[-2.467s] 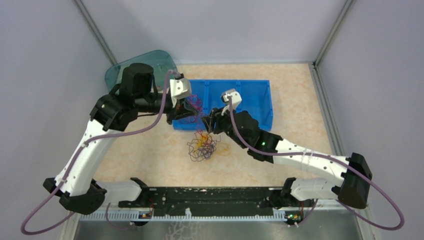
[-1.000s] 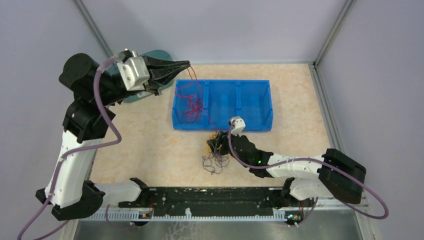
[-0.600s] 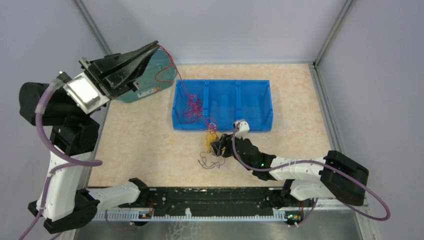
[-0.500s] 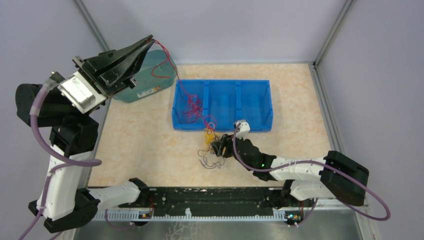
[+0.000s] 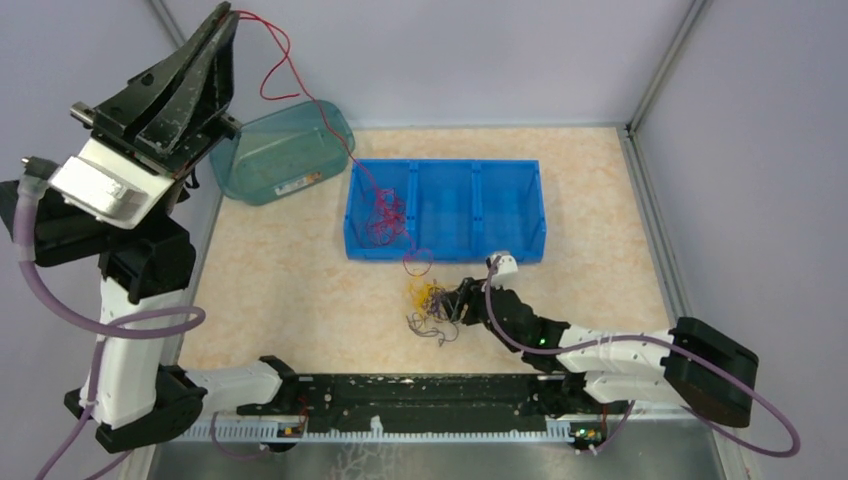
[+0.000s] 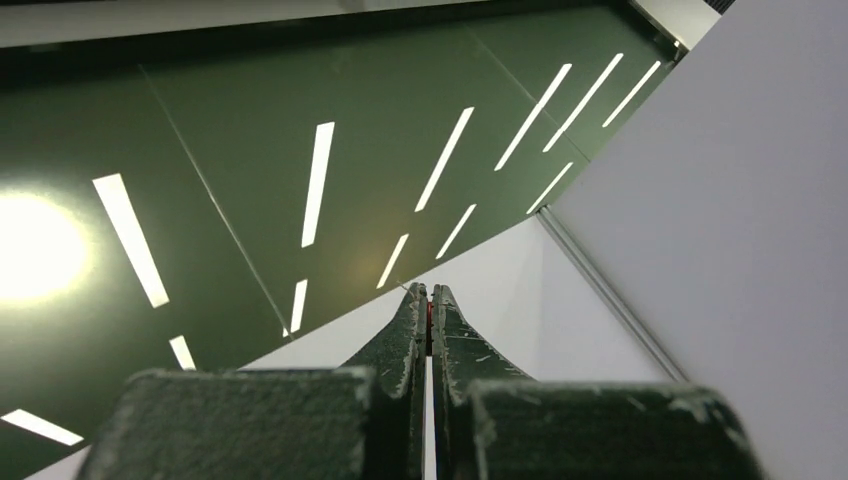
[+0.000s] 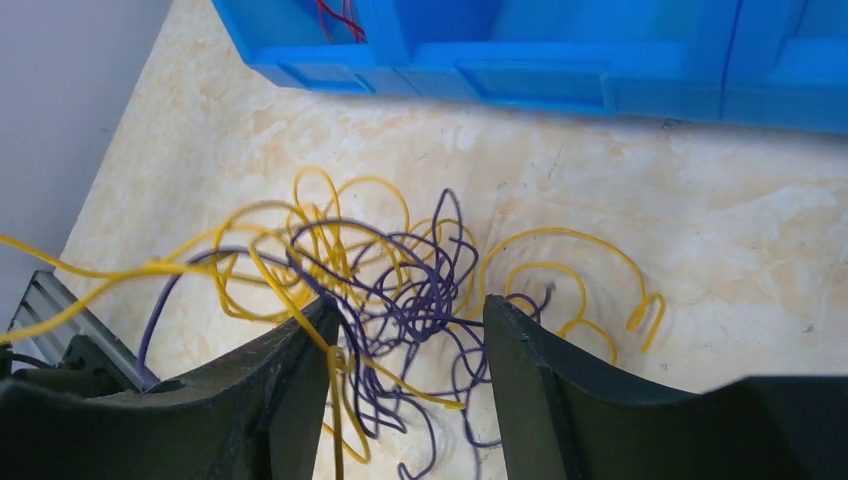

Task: Untangle the cables
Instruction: Untie the cable.

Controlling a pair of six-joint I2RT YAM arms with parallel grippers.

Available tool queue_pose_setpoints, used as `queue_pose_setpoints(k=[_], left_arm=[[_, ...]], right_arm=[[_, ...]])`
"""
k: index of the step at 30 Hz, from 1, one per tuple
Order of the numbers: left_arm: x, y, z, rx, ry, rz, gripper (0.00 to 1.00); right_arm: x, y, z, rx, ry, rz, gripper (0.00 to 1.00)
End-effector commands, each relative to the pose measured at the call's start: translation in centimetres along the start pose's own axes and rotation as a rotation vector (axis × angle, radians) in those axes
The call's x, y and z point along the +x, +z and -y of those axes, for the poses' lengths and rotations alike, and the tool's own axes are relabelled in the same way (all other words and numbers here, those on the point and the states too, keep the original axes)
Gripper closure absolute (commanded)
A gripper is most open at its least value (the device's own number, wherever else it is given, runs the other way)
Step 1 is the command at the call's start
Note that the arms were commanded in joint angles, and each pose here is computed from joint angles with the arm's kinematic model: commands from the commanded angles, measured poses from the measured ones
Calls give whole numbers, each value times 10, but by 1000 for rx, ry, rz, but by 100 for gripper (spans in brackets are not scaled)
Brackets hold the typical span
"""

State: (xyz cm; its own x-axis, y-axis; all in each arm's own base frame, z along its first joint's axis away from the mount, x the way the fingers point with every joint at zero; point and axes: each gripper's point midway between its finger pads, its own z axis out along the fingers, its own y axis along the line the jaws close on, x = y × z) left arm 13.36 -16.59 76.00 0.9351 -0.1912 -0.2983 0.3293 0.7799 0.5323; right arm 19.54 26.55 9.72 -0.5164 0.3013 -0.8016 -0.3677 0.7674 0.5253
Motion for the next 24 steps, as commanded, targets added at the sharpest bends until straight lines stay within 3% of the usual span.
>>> queue_pose_setpoints(k=[1,10,19,24], left_arm=[[-31,3,-15,-32,70,93,100],[-80,7,-83,-329,356,243,100],[-116,15,-88,-331,594,358,100],[-156,11,-99,-403,791,467,100]], right_arm=[[-21,-8,-8,-16,25,61,44],[-15,-20,8,11,39,56,44],[-9,-22,13,22,45,41,44],[-6,-23,20,54,35,31,44]])
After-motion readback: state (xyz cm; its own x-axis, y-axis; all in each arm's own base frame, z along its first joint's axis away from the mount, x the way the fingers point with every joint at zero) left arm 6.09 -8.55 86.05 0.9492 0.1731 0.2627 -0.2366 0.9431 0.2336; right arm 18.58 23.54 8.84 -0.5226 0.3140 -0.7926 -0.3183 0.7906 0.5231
